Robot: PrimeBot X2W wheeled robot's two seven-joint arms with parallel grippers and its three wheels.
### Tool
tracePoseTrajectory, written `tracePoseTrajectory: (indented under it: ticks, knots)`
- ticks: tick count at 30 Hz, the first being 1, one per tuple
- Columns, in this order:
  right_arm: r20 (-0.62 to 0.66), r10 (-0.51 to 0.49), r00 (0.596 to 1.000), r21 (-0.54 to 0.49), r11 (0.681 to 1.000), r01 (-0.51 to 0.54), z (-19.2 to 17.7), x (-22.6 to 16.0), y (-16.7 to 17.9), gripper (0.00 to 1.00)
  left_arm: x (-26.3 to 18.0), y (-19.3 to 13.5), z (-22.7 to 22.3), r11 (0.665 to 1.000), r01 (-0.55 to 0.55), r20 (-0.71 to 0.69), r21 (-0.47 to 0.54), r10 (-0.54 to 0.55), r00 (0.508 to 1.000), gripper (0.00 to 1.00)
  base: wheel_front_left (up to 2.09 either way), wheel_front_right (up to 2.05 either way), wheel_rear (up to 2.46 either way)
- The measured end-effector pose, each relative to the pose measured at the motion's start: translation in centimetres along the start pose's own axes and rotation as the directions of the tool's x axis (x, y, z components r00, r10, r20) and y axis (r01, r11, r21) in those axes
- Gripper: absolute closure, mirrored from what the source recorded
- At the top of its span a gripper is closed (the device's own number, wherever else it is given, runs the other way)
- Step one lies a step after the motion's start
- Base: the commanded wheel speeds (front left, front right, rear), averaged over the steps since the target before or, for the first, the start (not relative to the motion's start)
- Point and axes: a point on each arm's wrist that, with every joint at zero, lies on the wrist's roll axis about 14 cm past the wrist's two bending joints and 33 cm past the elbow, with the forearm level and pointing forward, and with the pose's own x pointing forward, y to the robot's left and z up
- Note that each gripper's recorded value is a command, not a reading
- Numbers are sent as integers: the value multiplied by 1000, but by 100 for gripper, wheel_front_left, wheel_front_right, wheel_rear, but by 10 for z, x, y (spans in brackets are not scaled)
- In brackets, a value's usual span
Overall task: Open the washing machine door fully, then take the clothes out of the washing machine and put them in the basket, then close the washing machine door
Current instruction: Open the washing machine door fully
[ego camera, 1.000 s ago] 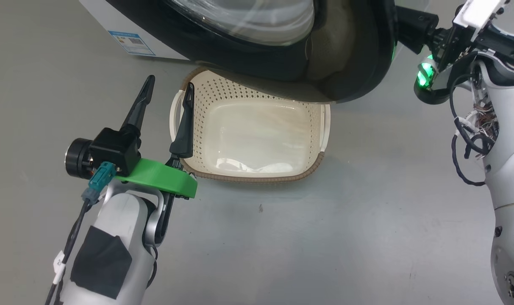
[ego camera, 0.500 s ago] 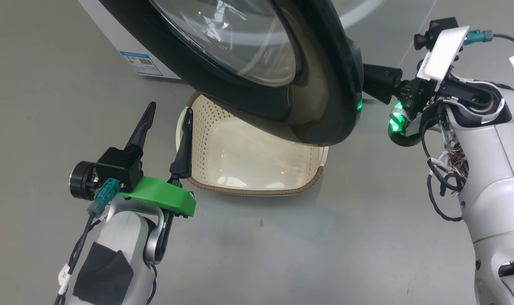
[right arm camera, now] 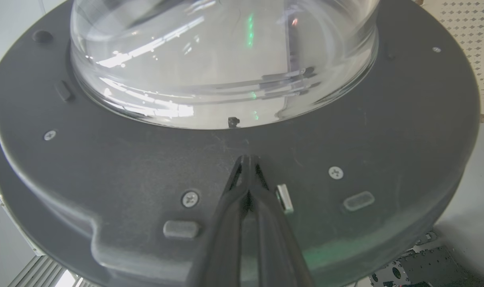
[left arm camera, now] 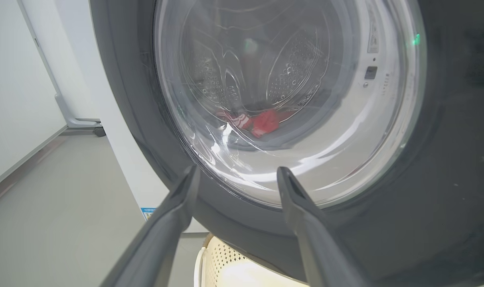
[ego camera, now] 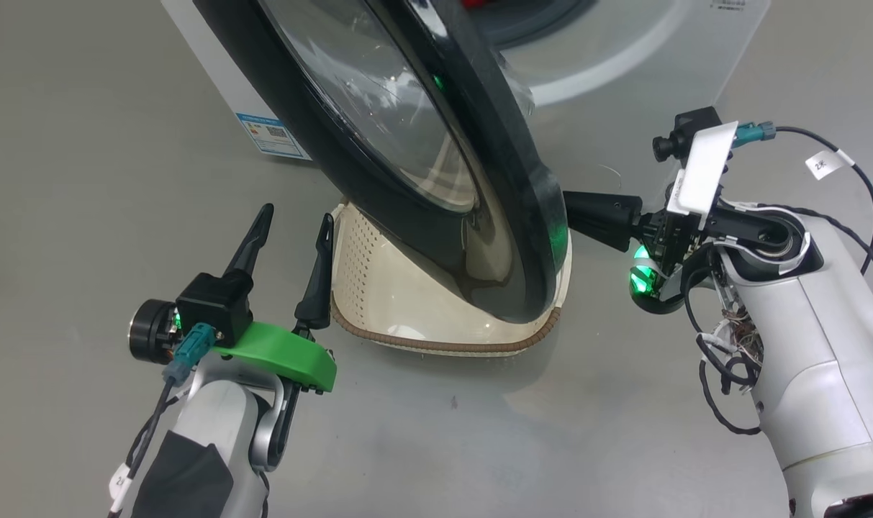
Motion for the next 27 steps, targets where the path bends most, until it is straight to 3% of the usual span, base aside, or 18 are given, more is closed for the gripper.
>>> tracePoseTrajectory:
  ticks: [27]
  knots:
    - [-244,42,969,21,999,-38,-80,53,3,100,-50,44,6,989,-150,-5,-8,150,989,0,0,0,0]
